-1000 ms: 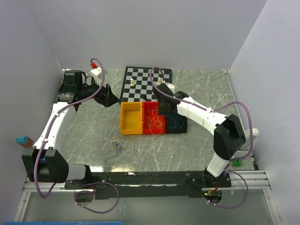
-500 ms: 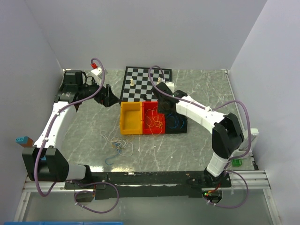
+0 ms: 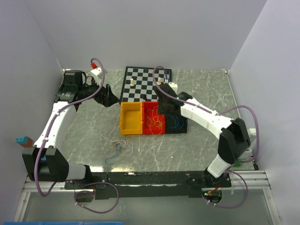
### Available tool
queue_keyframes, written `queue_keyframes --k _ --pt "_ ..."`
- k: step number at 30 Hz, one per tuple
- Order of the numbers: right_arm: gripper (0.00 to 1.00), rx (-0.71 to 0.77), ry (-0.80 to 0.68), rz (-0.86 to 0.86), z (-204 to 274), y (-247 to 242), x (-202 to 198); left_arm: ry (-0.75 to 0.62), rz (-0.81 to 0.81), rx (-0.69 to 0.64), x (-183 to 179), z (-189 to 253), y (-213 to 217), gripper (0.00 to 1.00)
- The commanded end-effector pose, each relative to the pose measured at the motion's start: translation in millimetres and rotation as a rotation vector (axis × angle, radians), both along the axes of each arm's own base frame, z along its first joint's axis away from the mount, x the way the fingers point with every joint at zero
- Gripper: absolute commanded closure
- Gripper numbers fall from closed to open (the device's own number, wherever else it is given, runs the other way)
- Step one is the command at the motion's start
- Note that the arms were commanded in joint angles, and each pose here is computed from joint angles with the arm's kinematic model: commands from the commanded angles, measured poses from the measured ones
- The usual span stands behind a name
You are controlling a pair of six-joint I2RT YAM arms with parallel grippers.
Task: Untangle the cables
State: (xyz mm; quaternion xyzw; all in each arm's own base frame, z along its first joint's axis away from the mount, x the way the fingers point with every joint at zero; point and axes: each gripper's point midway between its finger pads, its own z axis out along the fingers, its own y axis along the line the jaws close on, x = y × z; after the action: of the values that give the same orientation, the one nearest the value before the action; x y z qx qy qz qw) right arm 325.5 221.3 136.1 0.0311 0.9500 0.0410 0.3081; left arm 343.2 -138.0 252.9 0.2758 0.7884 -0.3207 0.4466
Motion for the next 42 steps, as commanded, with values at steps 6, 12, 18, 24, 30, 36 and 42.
queue_keyframes --k 6,12,18,24,30,36,42 --pt "0.46 0.059 -0.005 -0.049 1.9 -9.3 -3.8 -0.037 -0.006 -0.005 0.8 10.0 0.1 0.03" --pt "0.48 0.054 -0.001 -0.074 -5.3 -6.1 17.8 -0.040 0.000 0.001 0.5 9.1 2.0 0.03" --pt "0.62 0.084 -0.035 -0.079 4.3 4.7 33.5 -0.030 0.007 0.009 2.2 3.5 3.8 0.03" --pt "0.85 0.094 -0.046 -0.058 3.0 18.1 40.0 -0.030 0.009 0.013 1.8 2.8 5.6 0.03" --pt "0.99 0.076 -0.033 -0.025 -3.3 36.7 47.4 -0.020 0.013 0.013 1.5 0.0 8.0 0.03" --pt "1.00 0.072 -0.001 -0.001 -19.3 50.8 49.3 -0.024 0.024 0.016 2.9 -0.1 11.6 0.03" --pt "1.00 0.036 0.056 0.007 -50.3 58.1 53.1 -0.018 0.021 0.008 3.7 -0.8 12.1 0.03"
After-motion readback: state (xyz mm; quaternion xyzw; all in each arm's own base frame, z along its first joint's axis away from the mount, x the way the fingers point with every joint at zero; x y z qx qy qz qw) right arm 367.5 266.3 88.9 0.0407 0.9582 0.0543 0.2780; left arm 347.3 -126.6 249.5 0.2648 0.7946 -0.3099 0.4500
